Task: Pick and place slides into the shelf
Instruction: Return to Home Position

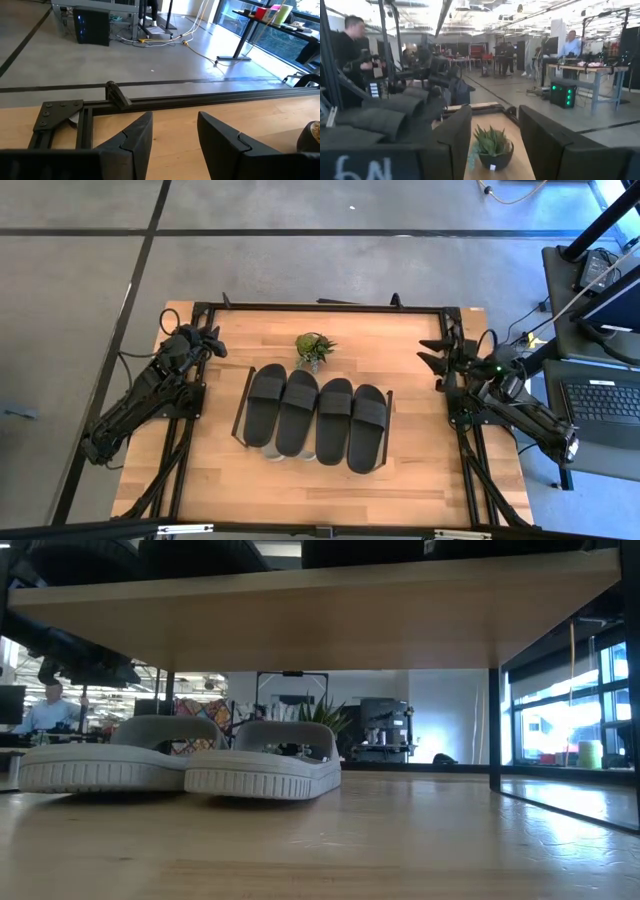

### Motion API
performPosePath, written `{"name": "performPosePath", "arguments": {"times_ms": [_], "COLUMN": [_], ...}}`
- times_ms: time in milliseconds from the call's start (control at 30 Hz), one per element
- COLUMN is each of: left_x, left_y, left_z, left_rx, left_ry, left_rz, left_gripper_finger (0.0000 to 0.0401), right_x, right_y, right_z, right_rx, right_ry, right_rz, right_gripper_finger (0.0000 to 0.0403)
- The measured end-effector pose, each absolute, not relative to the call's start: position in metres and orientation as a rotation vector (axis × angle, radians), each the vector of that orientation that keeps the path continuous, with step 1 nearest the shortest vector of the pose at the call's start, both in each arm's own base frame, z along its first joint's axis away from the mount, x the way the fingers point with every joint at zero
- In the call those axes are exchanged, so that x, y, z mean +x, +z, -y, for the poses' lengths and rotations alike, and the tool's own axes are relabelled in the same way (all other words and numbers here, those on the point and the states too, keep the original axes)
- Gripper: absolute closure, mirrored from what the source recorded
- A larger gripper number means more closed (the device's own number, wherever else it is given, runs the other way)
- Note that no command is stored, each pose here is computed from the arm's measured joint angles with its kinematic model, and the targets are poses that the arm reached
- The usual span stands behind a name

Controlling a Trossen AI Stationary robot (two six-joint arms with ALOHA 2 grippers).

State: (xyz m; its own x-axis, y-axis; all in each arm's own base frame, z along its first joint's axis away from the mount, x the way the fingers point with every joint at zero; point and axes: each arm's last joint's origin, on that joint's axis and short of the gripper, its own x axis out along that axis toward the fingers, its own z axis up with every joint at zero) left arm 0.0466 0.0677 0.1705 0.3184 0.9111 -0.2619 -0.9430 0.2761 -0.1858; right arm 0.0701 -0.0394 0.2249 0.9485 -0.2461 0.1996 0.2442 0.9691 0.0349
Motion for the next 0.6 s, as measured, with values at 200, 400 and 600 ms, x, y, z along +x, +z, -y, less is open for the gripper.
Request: {"name": "performPosePath", "arguments": {"times_ms": [200,400,600], "left_x": [0.0466,0.0466,0.0466], "left_y": [0.1704,0.1705,0.1706], "left_z": [-0.0678,-0.0678,-0.0678], "left_rx": [-0.331,-0.331,-0.331], "left_ry": [1.249,1.249,1.249], "left_rz": [-0.111,-0.110,-0.109], "left_gripper_finger": [0.0254,0.0254,0.0254], "right_x": [0.0694,0.0693,0.0687], "right_y": [0.2257,0.2242,0.2261], "right_z": [0.0413,0.0428,0.0434], "right_rx": [-0.060,-0.080,-0.136], "right_ry": [-0.329,-0.375,-0.412], "right_rz": [0.207,0.189,0.198], "right_gripper_finger": [0.0237,0.0237,0.0237]}}
